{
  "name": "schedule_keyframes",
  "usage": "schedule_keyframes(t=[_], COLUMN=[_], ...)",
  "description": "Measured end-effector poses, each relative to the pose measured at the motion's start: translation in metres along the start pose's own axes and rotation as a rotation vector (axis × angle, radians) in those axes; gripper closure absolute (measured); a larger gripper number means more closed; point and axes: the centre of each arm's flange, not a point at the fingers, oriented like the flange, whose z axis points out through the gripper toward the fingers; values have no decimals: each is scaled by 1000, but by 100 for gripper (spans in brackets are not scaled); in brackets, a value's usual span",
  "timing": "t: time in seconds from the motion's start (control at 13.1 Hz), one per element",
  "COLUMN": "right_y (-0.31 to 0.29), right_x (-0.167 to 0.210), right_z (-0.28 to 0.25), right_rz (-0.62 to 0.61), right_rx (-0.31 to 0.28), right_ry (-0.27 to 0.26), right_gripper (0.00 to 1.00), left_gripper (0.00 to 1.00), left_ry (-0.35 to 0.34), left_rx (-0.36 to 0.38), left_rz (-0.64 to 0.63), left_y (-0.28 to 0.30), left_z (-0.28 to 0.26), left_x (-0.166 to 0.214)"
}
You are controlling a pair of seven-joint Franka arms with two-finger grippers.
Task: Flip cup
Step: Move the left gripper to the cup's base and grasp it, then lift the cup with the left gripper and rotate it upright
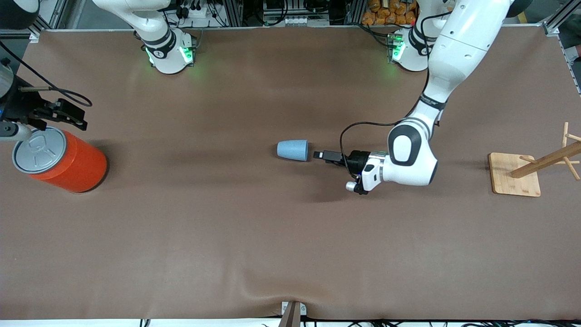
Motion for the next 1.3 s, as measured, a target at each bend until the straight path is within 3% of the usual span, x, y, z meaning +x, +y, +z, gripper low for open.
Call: schedule_keyframes(t=[0.46, 0.76, 1.14, 1.3], right_y=[3, 6, 15, 14], right_x=[-13, -14, -17, -18], right_z=[-14, -14, -13, -13], right_rz=[-8, -53, 71, 84], right_rx=[1, 0, 1, 1], right_ry=[-10, -22, -43, -47], right_gripper=[0, 0, 0, 0], left_gripper=[0, 0, 3, 26], left_ry=[2, 10, 22, 20], left_rx=[-85, -98, -114, -115], left_rz=[9, 2, 20, 35], left_y=[-31, -25, -29, -36], left_z=[38, 68, 77, 82], left_x=[-5, -12, -14, -15])
